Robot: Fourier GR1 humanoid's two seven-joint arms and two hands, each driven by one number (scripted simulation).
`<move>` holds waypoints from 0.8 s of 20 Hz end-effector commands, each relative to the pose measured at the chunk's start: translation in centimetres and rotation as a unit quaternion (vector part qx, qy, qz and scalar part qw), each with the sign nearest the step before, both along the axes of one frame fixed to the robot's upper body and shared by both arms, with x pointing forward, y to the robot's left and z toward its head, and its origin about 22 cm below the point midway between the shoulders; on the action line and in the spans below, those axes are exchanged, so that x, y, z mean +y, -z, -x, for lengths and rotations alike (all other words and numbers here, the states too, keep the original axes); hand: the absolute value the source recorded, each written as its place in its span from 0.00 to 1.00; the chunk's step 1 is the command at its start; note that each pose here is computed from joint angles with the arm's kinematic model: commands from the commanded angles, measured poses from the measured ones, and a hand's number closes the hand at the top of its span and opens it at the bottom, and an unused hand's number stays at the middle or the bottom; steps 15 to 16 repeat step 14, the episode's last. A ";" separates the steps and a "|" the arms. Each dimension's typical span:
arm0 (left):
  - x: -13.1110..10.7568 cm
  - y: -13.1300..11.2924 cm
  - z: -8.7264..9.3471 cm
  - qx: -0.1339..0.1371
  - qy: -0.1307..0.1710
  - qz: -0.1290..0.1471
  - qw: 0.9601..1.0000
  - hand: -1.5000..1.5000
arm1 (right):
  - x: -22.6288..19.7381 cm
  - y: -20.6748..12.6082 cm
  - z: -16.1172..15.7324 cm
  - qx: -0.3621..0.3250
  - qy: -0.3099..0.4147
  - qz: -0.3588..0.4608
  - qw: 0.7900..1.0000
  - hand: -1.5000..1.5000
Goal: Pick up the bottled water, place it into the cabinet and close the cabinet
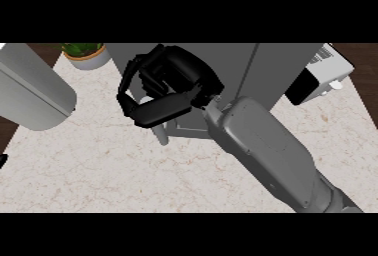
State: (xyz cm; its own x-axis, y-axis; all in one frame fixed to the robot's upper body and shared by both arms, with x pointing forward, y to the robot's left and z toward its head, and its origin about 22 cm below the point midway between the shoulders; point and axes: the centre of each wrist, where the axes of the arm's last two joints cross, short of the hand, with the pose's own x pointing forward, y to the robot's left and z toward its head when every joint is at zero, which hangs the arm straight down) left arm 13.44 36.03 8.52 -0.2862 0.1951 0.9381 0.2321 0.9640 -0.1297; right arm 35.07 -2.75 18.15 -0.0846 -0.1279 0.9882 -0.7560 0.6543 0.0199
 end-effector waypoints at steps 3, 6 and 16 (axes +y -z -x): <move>-0.1 -1.4 -0.3 -0.007 0.012 0.001 1.000 0.00 | -4.7 0.1 -3.5 -0.011 0.131 -0.003 0.991 1.00; 0.0 -0.6 -0.5 -0.003 0.007 -0.002 1.000 0.00 | -4.8 -0.6 -3.9 -0.023 0.145 -0.007 0.989 0.00; -1.3 -1.0 -1.4 -0.012 0.024 0.004 1.000 0.00 | -5.9 0.0 -4.7 -0.040 0.152 0.001 0.988 0.00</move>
